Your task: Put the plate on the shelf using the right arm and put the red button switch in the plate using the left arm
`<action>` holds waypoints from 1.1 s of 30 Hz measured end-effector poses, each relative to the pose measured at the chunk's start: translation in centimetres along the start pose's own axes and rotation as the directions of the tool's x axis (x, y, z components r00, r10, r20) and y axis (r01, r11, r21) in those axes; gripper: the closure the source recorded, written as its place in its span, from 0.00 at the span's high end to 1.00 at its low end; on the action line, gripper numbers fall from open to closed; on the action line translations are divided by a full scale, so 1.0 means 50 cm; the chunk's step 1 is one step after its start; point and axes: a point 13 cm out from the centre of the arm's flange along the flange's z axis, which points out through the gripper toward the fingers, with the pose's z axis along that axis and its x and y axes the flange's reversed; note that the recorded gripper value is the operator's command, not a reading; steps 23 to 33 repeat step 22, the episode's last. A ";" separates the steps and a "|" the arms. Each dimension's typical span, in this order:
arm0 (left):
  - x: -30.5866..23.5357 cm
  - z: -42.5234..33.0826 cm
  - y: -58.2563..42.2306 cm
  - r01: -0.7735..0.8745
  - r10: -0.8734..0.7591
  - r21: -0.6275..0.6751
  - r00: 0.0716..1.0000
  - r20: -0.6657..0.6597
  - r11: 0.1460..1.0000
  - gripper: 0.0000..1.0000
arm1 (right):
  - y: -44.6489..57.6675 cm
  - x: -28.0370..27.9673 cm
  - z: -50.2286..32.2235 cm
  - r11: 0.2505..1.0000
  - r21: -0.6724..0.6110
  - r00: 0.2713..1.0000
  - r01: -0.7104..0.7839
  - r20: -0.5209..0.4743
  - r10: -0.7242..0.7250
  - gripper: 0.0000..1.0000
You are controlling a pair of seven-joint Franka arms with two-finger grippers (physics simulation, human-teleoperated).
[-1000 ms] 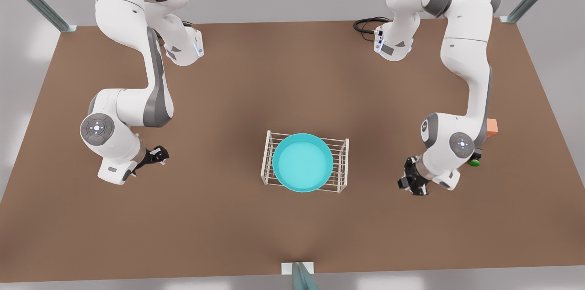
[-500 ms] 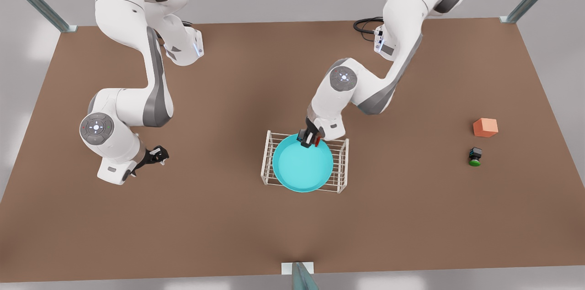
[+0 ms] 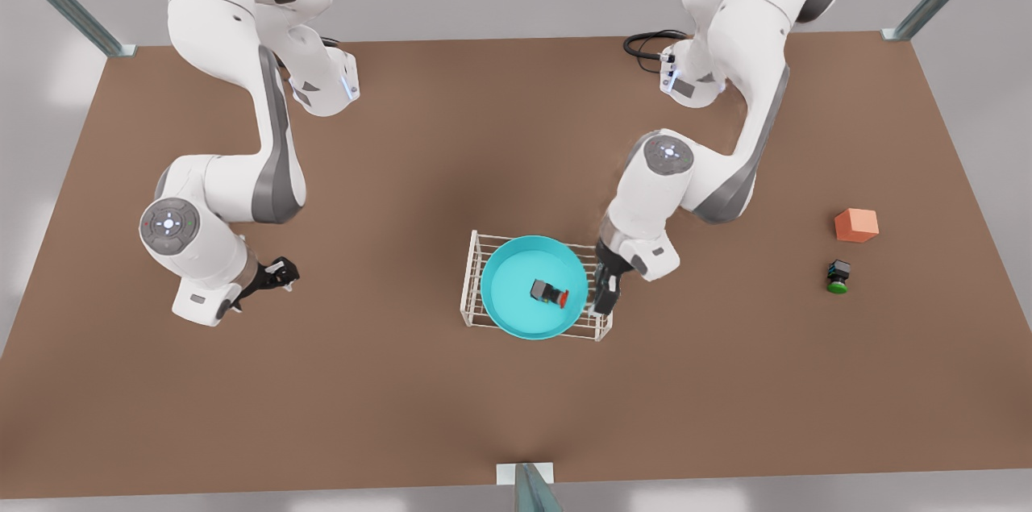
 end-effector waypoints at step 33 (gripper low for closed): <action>-0.445 -0.259 0.167 -0.748 0.702 -0.261 0.663 -0.261 0.610 1.00 | -0.062 0.029 0.008 0.999 -0.012 0.998 -0.051 -0.043 0.051 1.00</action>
